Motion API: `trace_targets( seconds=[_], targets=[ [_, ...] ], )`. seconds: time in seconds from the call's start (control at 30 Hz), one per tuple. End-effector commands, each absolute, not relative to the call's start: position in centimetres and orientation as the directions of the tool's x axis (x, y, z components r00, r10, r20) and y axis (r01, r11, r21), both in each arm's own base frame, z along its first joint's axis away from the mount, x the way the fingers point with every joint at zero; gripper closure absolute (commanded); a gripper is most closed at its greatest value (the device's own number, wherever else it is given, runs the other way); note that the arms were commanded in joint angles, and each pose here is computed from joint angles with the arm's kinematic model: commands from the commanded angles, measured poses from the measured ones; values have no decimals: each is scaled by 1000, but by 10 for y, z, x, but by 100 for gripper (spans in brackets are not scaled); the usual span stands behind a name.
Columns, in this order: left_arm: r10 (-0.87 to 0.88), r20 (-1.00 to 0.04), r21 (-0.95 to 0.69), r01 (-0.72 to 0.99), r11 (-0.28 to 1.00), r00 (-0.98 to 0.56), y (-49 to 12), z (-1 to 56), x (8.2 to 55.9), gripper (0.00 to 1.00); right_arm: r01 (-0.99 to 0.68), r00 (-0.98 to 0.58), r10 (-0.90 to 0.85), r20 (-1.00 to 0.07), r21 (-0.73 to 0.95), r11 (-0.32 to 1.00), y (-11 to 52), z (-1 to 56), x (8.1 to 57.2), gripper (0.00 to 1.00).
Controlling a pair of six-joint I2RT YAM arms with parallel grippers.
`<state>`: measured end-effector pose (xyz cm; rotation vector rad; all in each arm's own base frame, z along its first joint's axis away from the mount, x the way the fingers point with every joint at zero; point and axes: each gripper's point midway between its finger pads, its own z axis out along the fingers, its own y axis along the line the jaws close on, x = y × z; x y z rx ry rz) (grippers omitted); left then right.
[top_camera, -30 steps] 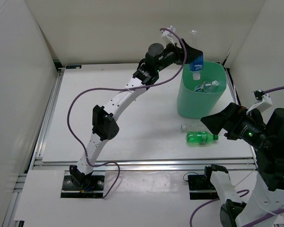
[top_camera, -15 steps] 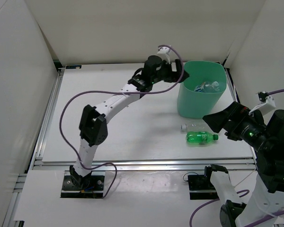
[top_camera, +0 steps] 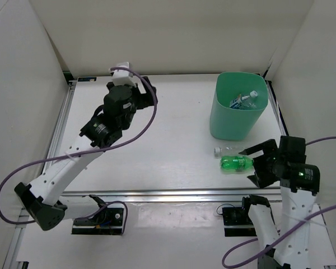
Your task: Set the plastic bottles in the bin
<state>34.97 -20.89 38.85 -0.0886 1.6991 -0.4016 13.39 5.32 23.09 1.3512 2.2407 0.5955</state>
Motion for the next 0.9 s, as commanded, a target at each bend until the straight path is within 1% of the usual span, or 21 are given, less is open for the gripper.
trace_targets(
  seconds=[0.0, 0.03, 0.07, 0.1, 0.13, 0.17, 0.2, 0.23, 0.33, 0.37, 0.4, 0.43, 0.5, 0.57, 0.6, 0.63, 0.7, 0.87],
  targets=[
    [-161, -948, -159, -30, 987, -275, -155, 334, 336, 0, 833, -264, 965, 8, 507, 224, 57, 197, 132, 0],
    [-153, -946, -150, -32, 988, -285, -152, 329, 332, 0, 826, -241, 970, 13, 527, 199, 57, 193, 140, 0],
    [-151, -945, -144, -46, 988, -290, -144, 326, 331, 0, 834, -186, 982, 25, 532, 145, 54, 188, 143, 0],
    [-146, -943, -135, -57, 989, -299, -139, 321, 329, 0, 859, -156, 987, 41, 499, 115, 52, 170, 144, 0],
    [-131, -937, -116, -66, 991, -325, -133, 308, 327, 0, 848, -135, 990, 46, 521, 91, 52, 167, 152, 0],
    [-138, -937, -117, -86, 989, -322, -125, 307, 327, 0, 857, -115, 992, 61, 511, 68, 52, 160, 154, 0],
    [-123, -928, -97, -90, 991, -351, -121, 298, 325, 0, 889, -73, 993, 94, 458, 22, 52, 145, 151, 0],
    [-120, -924, -92, -95, 991, -363, -117, 295, 325, 0, 910, -53, 992, 111, 416, 2, 52, 136, 151, 0],
    [-98, -915, -61, -106, 993, -391, -107, 287, 325, 0, 929, -52, 994, 93, 369, 14, 47, 124, 161, 0],
    [-110, -913, -62, -132, 989, -392, -104, 282, 325, 0, 920, -60, 995, 75, 391, 26, 44, 124, 172, 0],
    [-134, -915, -74, -168, 983, -382, -94, 280, 322, 0, 931, -54, 996, 72, 363, 24, 41, 114, 179, 0],
    [-129, -912, -67, -169, 983, -390, -94, 275, 321, 0, 941, -52, 996, 77, 336, 23, 41, 110, 179, 0],
    [-162, -902, -104, -165, 981, -399, -91, 271, 318, 0, 954, -49, 995, 84, 299, 22, 40, 100, 188, 0],
    [-157, -894, -93, -169, 981, -419, -87, 258, 314, 0, 947, -54, 995, 89, 321, 22, 40, 100, 203, 0],
    [-158, -895, -95, -168, 981, -417, -85, 258, 311, 0, 958, -59, 994, 93, 285, 30, 40, 93, 202, 0],
    [-153, -891, -77, -189, 979, -428, -79, 249, 310, 0, 958, -59, 994, 93, 285, 30, 39, 93, 207, 0],
    [-156, -898, -76, -205, 976, -411, -71, 253, 308, 0, 970, -61, 993, 97, 240, 36, 37, 85, 208, 0],
    [-166, -887, -69, -231, 970, -431, -58, 244, 303, 0, 977, -57, 994, 95, 212, 36, 27, 71, 213, 0]
  ],
)
